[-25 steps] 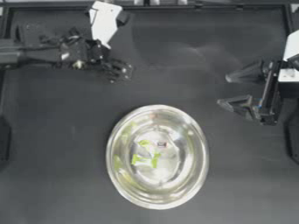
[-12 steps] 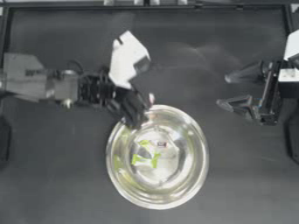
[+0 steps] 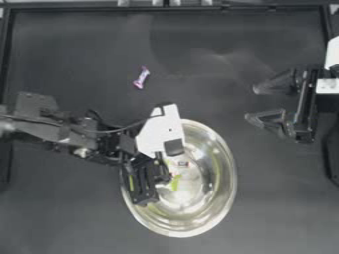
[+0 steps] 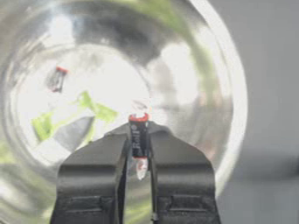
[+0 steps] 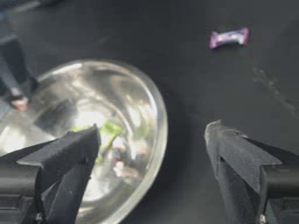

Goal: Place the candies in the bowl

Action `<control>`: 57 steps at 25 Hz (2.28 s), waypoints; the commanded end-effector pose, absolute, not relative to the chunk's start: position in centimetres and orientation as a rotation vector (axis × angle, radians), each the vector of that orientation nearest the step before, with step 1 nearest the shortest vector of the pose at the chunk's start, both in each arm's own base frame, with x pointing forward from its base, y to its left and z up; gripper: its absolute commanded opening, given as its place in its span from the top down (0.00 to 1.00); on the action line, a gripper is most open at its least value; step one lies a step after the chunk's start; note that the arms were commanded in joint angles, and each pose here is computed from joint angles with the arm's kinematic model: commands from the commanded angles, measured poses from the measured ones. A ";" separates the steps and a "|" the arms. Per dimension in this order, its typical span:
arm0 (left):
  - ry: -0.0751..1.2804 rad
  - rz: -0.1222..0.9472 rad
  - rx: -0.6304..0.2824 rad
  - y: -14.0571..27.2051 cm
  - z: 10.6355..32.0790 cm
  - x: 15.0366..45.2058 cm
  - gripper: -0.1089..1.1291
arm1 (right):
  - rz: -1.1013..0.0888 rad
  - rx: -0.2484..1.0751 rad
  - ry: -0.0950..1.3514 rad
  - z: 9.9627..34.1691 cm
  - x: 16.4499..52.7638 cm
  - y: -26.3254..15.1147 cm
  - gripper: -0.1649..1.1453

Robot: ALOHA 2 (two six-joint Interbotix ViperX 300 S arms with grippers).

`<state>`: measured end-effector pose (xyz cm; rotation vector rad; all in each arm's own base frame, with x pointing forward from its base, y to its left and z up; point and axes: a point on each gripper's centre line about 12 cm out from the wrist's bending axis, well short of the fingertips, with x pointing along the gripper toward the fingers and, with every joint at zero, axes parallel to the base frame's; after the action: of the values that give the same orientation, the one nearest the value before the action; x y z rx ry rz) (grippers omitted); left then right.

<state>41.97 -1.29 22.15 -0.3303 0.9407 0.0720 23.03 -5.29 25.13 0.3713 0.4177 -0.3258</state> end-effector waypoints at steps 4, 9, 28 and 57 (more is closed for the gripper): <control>0.929 0.042 -0.260 -0.4 23.5 42.8 0.46 | -0.316 0.370 0.392 26.0 23.5 -5.3 0.11; 0.936 0.024 -0.209 0.0 23.3 42.7 0.16 | -0.314 0.361 0.388 26.3 23.6 -5.3 0.11; 0.958 0.274 -0.229 10.6 24.9 37.1 0.11 | -0.217 0.184 0.426 27.1 23.8 -3.0 0.11; 1.058 0.589 -0.464 21.6 19.0 36.7 0.12 | -0.187 0.171 0.443 28.0 23.1 -1.7 0.11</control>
<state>36.00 20.96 17.01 -0.4806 1.1200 0.5811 22.79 -1.77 26.97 0.1690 0.4699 -0.1928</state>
